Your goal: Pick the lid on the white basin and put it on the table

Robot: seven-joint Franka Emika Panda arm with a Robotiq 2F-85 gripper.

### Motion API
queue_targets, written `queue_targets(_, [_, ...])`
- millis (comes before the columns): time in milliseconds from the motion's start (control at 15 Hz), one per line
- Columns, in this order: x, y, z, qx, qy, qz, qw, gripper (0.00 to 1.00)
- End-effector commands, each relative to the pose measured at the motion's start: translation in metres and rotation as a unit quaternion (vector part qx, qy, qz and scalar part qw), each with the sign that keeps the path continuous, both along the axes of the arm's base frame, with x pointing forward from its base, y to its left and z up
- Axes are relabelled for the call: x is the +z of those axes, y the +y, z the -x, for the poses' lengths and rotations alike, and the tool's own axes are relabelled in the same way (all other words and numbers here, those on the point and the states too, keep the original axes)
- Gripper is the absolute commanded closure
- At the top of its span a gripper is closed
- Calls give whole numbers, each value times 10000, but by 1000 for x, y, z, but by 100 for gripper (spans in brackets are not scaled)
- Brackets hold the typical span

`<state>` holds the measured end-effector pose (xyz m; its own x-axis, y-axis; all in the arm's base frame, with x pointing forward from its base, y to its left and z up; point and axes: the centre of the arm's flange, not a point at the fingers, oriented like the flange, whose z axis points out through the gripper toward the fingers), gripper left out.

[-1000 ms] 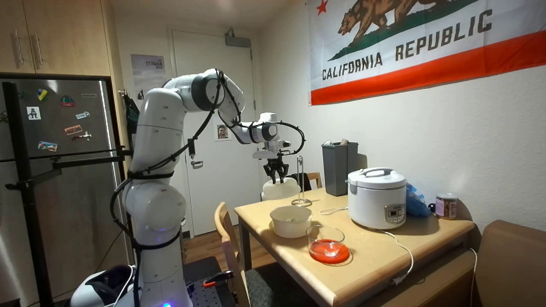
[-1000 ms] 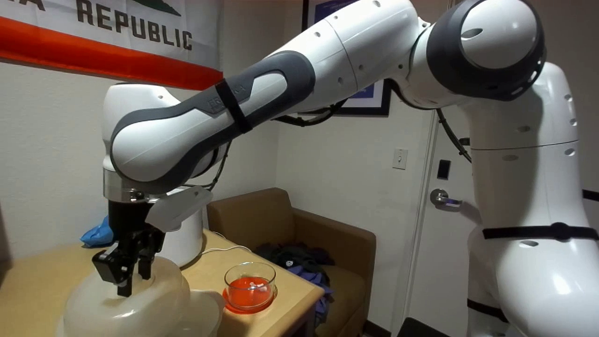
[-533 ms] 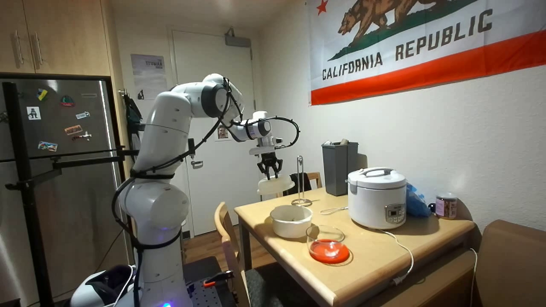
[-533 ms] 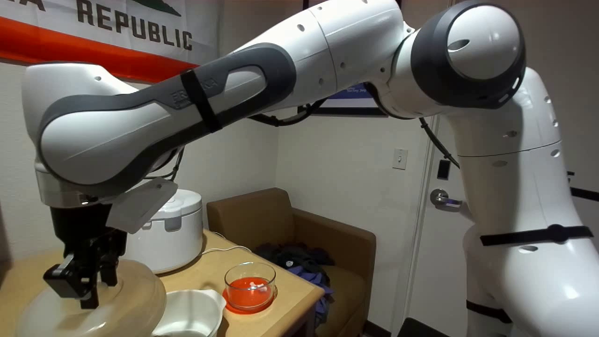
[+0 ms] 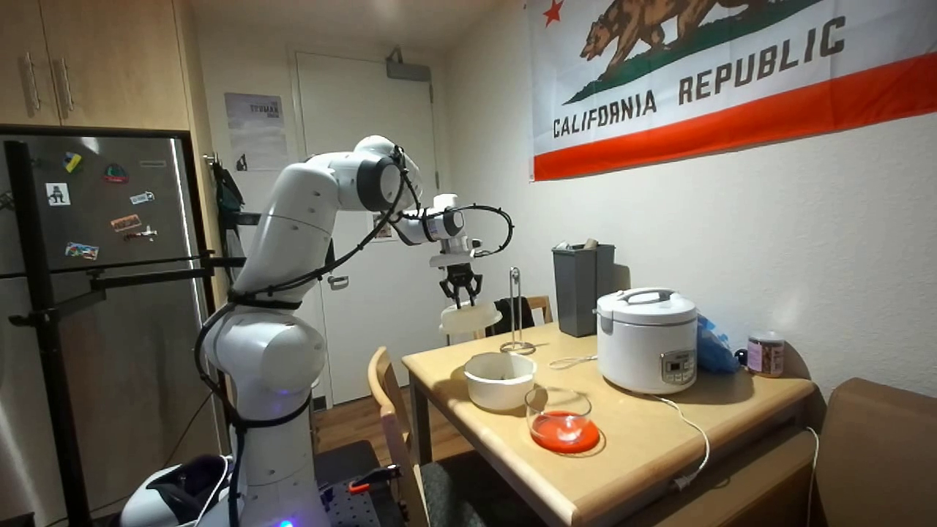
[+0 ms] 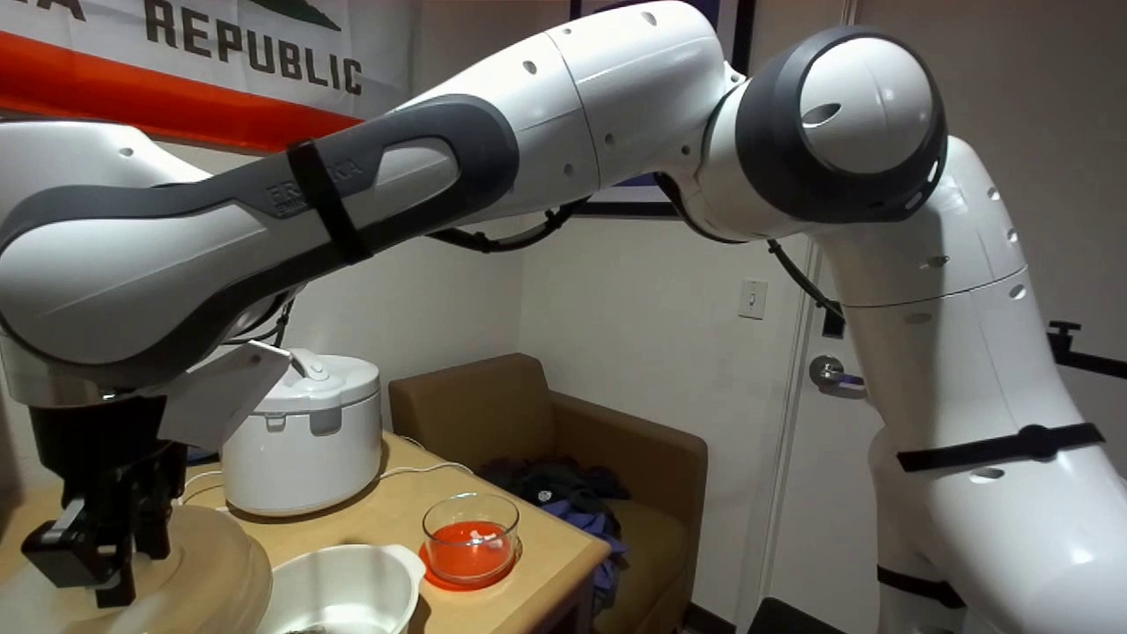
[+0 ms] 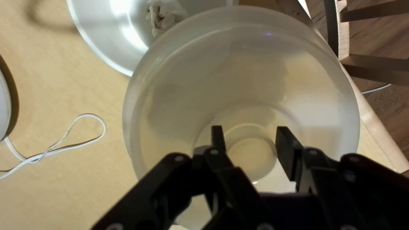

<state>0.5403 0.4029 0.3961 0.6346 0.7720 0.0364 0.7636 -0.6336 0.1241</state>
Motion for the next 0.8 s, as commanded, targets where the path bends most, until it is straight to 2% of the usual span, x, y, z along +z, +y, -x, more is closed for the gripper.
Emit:
queue_targets(0, [-4,-4,0,-18,78,-75,9999,81])
queue_targets(400, [3,31,-20,269,65,-10,9996,81])
queue_targets(733, [-11,57,-37,650,305,83,9974,81])
